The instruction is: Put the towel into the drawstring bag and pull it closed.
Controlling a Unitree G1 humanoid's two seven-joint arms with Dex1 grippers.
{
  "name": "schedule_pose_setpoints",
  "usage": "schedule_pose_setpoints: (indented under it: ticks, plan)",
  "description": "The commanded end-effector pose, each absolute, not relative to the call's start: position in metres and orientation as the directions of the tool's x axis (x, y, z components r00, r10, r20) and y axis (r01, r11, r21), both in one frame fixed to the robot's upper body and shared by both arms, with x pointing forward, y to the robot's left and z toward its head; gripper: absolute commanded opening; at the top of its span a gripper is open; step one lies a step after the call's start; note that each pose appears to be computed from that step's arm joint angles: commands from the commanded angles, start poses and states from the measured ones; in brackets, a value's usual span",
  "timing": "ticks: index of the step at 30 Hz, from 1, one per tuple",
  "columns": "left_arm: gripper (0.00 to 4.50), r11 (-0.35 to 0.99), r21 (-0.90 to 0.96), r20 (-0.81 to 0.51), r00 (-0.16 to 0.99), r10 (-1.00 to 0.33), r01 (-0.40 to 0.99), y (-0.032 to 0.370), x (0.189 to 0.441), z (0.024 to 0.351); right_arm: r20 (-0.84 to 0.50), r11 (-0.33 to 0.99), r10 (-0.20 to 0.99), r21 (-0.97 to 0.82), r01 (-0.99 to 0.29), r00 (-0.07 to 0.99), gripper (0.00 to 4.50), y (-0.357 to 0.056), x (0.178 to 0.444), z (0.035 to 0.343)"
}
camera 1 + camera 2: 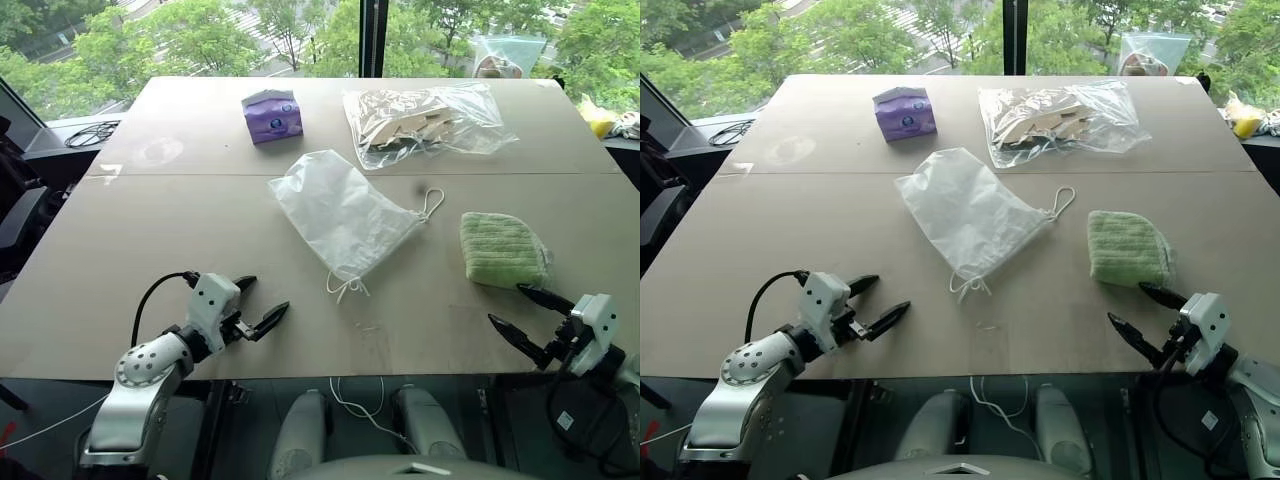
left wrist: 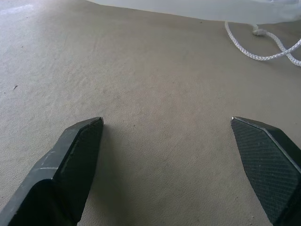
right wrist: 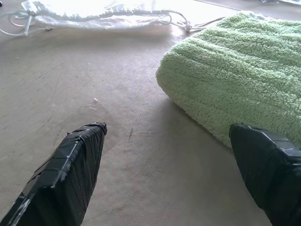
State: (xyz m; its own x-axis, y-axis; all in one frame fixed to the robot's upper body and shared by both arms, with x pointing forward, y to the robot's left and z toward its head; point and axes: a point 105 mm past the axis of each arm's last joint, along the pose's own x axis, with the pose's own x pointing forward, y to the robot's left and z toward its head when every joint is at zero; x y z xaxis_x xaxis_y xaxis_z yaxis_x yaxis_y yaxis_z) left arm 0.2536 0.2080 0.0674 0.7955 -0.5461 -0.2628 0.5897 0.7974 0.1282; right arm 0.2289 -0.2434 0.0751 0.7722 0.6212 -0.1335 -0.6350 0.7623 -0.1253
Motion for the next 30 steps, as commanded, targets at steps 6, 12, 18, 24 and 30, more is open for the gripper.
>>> schedule_pose_setpoints:
  ticks: [6, 12, 18, 24, 30]
  plan:
    - [4.45, 0.776, 0.094, -0.276, 0.765, -0.582, 0.624, 0.202, 0.249, 0.061, -0.102, 0.757, 0.625, -0.163, -0.632, 0.774, 4.50, -0.244, 0.226, 0.090]
    - [4.45, 0.775, 0.092, -0.272, 0.765, -0.584, 0.625, 0.201, 0.249, 0.062, -0.102, 0.757, 0.626, -0.163, -0.633, 0.773, 4.50, -0.243, 0.227, 0.091]
    - [4.45, 0.774, 0.091, -0.271, 0.764, -0.586, 0.626, 0.201, 0.249, 0.062, -0.102, 0.754, 0.630, -0.157, -0.637, 0.770, 4.50, -0.242, 0.227, 0.090]
    - [4.45, 0.748, 0.074, -0.244, 0.739, -0.628, 0.660, 0.195, 0.248, 0.069, -0.121, 0.752, 0.634, -0.138, -0.645, 0.764, 4.50, -0.241, 0.222, 0.087]
    - [4.45, 0.628, -0.002, -0.139, 0.621, -0.771, 0.779, 0.158, 0.246, 0.102, -0.078, 0.717, 0.685, -0.104, -0.689, 0.724, 4.50, -0.229, 0.216, 0.097]
